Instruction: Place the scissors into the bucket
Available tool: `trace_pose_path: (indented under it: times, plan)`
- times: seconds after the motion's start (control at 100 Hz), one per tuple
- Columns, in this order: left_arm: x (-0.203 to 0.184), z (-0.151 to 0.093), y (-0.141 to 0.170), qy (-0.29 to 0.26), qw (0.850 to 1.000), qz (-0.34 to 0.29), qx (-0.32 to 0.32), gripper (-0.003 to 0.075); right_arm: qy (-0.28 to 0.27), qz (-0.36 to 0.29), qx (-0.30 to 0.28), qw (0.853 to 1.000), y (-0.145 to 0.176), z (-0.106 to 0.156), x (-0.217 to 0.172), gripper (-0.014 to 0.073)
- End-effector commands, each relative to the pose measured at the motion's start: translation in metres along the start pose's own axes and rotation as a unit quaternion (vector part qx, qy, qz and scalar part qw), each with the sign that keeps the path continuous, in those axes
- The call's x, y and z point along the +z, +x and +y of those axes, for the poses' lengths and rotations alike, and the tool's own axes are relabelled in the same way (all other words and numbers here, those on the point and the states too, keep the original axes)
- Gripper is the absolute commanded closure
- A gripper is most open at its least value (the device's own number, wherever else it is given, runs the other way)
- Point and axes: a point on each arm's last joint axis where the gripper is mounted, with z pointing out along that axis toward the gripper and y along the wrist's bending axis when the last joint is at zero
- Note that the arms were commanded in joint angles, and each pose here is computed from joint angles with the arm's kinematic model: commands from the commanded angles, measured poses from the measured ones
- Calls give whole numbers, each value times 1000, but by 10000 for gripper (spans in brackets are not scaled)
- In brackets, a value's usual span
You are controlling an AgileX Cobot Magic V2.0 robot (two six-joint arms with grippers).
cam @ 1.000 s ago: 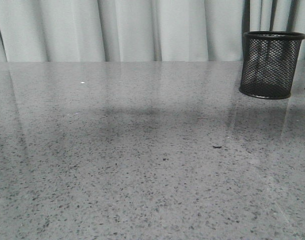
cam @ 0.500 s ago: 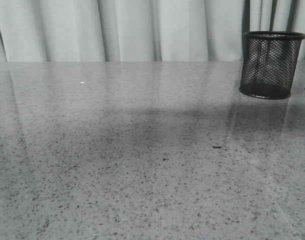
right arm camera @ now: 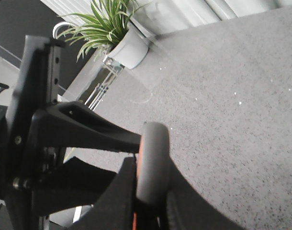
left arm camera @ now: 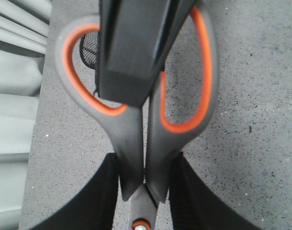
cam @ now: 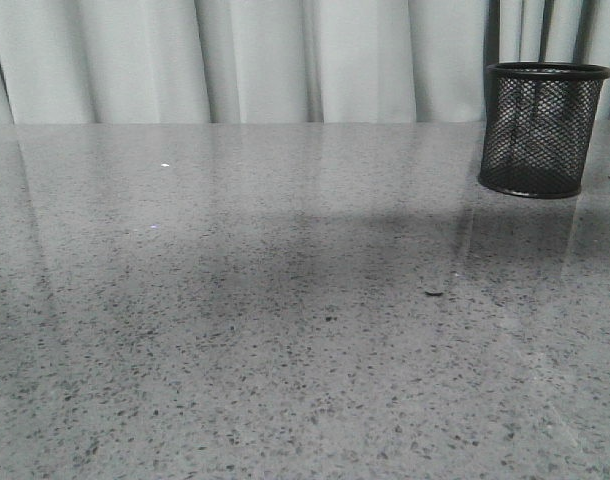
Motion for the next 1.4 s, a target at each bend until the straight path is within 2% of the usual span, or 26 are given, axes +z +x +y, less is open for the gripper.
trace_pose_path:
  times: [0.0, 0.06, 0.16, 0.22, 0.26, 0.36, 0.46, 0.59, 0.77, 0.93, 1.1, 1.22, 1.39]
  plan:
    - [-26, 5, -12, -39, 997, -59, -8, 643, -15, -28, -24, 999, -10, 12, -4, 662]
    - [-26, 5, -12, -39, 997, -59, -9, 546, -15, -28, -24, 999, -10, 12, -4, 662]
    - [-26, 6, -11, -41, 997, -57, -11, 300, -12, -30, -24, 999, -11, 12, -4, 662]
    - [-26, 8, -9, -43, 997, -55, -20, 204, -5, -35, -25, 999, -12, 10, -4, 662]
    - [-26, 10, -7, -46, 997, -53, -32, 185, -1, -38, -24, 999, -12, 10, -4, 662]
    - [-29, 20, 2, -64, 995, -40, -69, 200, 29, -45, -36, 998, -16, 6, -5, 662]
    - [-36, 33, 18, -87, 989, -25, -118, 230, 85, -42, -56, 994, -24, 2, -10, 644]
    - [-57, 52, 46, -128, 972, -4, -198, 240, 163, -47, -78, 982, -43, 5, -23, 643]
    - [-90, 68, 83, -181, 945, 17, -272, 240, 277, -53, -119, 952, -69, 14, -44, 643]
    - [-118, 75, 104, -220, 922, 9, -319, 240, 375, -25, -119, 919, -82, 12, -57, 643]
    - [-132, 78, 116, -240, 907, 5, -346, 240, 418, 31, -101, 902, -87, 1, -59, 643]
    - [-132, 78, 117, -243, 906, 5, -347, 240, 432, 75, -82, 895, -88, -16, -55, 643]
    - [-132, 78, 116, -242, 906, -1, -348, 240, 443, 91, -66, 889, -90, -38, -48, 643]
